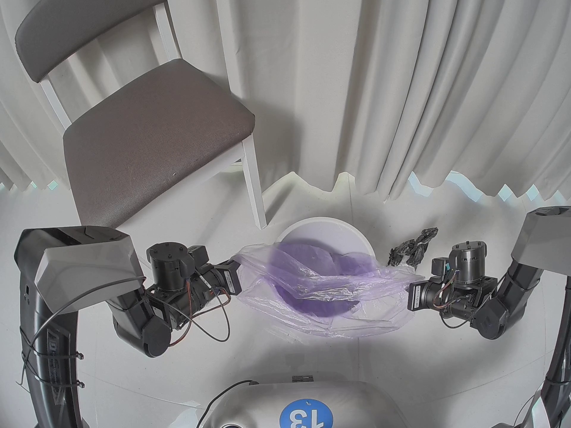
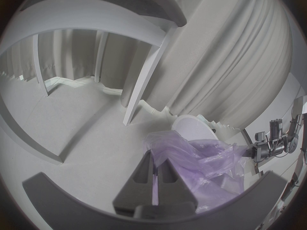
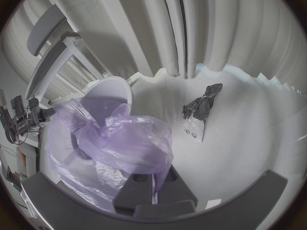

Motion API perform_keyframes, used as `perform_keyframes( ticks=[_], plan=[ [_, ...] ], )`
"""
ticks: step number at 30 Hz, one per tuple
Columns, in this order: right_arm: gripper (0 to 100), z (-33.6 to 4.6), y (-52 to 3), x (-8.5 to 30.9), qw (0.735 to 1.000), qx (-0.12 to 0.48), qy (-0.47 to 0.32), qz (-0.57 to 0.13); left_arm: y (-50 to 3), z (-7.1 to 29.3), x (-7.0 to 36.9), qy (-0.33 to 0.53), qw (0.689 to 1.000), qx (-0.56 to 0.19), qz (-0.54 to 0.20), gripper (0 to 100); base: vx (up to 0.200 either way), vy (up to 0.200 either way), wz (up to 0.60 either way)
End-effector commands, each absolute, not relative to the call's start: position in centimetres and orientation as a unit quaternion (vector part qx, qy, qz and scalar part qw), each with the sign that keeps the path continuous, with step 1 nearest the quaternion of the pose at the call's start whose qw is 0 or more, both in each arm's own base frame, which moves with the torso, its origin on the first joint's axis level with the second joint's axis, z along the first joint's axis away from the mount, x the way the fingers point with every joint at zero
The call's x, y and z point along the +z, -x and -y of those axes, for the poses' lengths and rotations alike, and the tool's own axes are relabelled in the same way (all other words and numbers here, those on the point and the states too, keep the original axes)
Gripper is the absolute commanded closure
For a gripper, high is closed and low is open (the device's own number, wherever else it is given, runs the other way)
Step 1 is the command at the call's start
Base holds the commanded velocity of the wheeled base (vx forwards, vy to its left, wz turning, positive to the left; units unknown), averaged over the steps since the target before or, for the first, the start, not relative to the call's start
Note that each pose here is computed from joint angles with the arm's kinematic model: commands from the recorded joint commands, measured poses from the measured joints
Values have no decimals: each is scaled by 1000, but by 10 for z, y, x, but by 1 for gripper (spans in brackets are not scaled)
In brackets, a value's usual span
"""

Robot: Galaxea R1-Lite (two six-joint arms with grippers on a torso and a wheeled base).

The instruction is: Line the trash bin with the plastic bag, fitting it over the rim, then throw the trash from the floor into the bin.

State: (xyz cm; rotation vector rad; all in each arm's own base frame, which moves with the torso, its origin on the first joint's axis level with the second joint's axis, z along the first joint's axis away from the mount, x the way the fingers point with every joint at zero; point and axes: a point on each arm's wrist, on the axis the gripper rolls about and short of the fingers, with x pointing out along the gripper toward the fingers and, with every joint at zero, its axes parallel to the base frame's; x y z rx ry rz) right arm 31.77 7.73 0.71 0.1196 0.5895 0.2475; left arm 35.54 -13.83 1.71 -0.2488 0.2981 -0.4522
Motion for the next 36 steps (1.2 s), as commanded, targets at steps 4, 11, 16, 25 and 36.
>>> perform_keyframes(
  ticks=[4,11,16,25,36],
  plan=[
    [100,-59,-329,-22,943,99,-53,-314,-377,147,11,126,958,-227,-124,100,0,0,0],
    [100,-45,-297,-32,936,121,-46,-328,-392,150,29,130,960,-230,-88,100,0,0,0],
    [100,-48,-281,-47,941,140,-18,-306,-390,146,17,129,960,-224,-108,100,0,0,0],
    [100,-62,-268,-45,941,169,-13,-294,-384,142,10,110,961,-221,-121,100,0,0,0],
    [100,-67,-277,-18,948,205,-23,-242,-379,141,18,70,968,-216,-110,100,0,0,0]
  ],
)
